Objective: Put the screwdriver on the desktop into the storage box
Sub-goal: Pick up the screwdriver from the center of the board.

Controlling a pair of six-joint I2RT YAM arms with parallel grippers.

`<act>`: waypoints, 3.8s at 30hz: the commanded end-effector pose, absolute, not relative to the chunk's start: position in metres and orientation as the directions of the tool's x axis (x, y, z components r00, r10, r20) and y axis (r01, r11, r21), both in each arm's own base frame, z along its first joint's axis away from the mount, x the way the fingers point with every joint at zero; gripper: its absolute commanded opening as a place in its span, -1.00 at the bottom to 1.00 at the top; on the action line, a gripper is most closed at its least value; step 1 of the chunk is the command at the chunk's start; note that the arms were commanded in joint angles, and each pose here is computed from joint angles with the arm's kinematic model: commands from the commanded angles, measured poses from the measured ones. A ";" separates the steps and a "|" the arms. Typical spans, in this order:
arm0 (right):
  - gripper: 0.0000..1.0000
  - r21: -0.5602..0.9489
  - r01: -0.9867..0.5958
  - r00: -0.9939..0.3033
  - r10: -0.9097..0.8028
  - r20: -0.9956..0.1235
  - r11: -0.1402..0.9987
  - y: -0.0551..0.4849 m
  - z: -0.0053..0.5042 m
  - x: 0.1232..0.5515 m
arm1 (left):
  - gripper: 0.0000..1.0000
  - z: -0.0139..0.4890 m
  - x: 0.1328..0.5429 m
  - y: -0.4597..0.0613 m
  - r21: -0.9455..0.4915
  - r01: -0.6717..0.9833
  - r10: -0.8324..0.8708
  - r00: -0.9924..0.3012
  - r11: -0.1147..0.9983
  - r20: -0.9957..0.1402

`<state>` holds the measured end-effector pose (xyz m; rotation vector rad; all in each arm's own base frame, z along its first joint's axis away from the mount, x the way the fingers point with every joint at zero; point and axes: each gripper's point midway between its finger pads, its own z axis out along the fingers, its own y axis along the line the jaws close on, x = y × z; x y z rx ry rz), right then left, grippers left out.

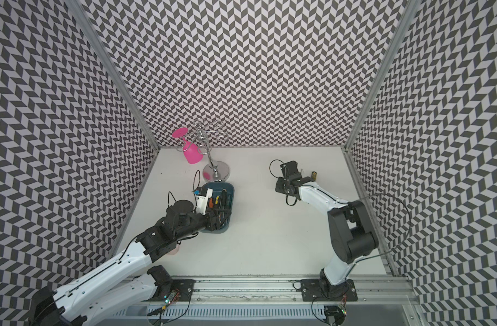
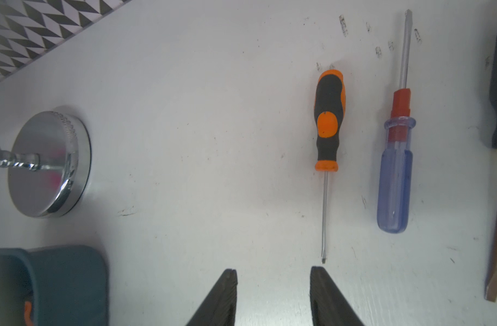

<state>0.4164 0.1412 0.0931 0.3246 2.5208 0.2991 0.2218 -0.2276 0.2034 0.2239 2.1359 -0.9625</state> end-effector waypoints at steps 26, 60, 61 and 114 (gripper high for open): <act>-0.21 0.109 0.293 -0.827 0.309 -0.469 0.950 0.104 0.031 0.487 | 0.22 0.196 0.214 -0.223 -0.603 0.423 -0.192 -0.690 0.676 -0.698; -0.79 0.467 -0.024 -0.788 0.271 -0.553 0.884 0.154 0.131 0.423 | 0.29 0.221 0.233 -0.231 -0.612 0.421 -0.241 -0.657 0.669 -0.714; -0.79 0.485 -0.049 -0.784 0.267 -0.560 0.873 0.157 0.137 0.418 | 0.29 0.223 0.234 -0.233 -0.612 0.425 -0.241 -0.654 0.667 -0.717; -0.79 0.665 -0.703 -0.681 0.031 -0.732 0.252 0.302 0.249 0.204 | 0.22 0.259 0.214 -0.301 -0.693 0.662 -0.283 -0.633 0.285 -0.721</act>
